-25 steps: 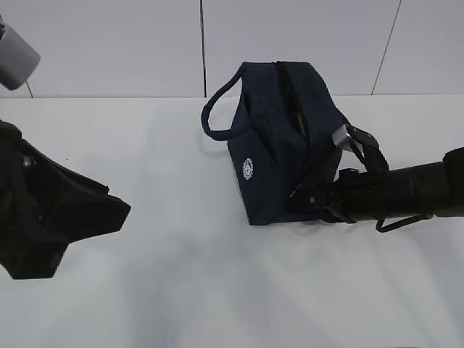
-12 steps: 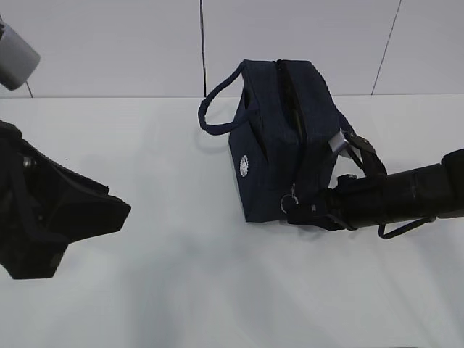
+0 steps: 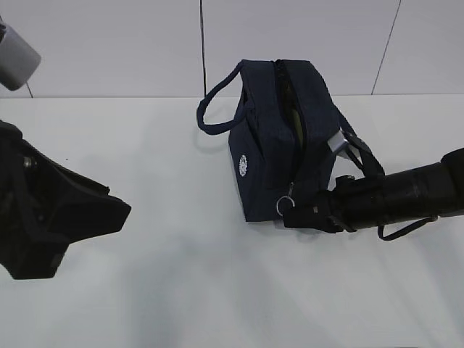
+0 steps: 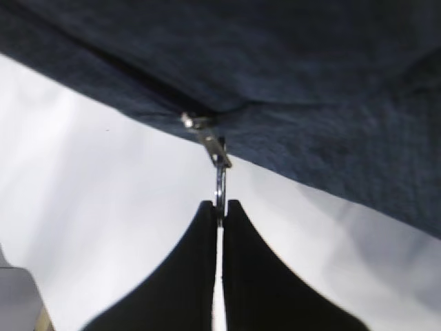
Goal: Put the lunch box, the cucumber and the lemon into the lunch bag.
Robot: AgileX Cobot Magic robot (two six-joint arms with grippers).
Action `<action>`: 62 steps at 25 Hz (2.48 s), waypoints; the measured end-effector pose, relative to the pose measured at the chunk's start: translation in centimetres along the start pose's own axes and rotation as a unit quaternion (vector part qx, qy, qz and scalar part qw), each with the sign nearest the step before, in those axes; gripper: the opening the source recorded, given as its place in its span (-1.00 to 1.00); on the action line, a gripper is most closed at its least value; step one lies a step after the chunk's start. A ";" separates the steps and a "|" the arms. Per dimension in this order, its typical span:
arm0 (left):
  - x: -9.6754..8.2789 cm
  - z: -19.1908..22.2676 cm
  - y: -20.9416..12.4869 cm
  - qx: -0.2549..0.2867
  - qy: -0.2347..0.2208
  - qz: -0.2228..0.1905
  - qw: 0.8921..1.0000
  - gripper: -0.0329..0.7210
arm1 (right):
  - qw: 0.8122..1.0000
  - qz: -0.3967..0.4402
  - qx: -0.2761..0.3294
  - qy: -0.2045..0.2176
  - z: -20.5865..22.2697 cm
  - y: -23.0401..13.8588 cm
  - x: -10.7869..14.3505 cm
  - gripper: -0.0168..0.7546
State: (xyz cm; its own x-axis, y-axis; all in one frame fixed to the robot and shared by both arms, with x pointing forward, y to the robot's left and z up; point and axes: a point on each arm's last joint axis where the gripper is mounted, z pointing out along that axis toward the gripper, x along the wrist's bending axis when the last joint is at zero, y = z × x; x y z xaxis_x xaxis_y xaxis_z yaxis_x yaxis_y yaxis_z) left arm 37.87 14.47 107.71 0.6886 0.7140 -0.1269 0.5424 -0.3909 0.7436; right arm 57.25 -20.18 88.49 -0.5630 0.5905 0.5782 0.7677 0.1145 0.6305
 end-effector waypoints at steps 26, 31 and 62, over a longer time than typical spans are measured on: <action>0.0 0.0 0.1 -0.007 0.000 0.000 1.000 -0.29 | 0.997 -0.066 -0.036 -0.001 -4.7 4.0 5.4 -0.95; 0.0 0.0 0.1 -0.007 0.000 0.000 1.000 -0.29 | 0.996 -0.077 -0.045 -0.001 -5.3 4.5 6.1 -0.95; -0.1 0.0 0.2 -0.008 -0.006 -0.010 1.000 -0.27 | 0.987 -0.112 -0.116 -0.017 -8.2 7.8 9.1 -0.96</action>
State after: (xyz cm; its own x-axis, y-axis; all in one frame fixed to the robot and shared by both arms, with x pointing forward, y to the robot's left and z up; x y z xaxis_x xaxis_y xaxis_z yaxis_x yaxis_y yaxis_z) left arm 37.88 14.33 107.84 0.6841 0.7140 -0.1491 0.5473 -0.3674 0.7520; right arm 55.56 -20.45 102.94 -0.6977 0.5975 0.3953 0.5312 0.0612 0.8450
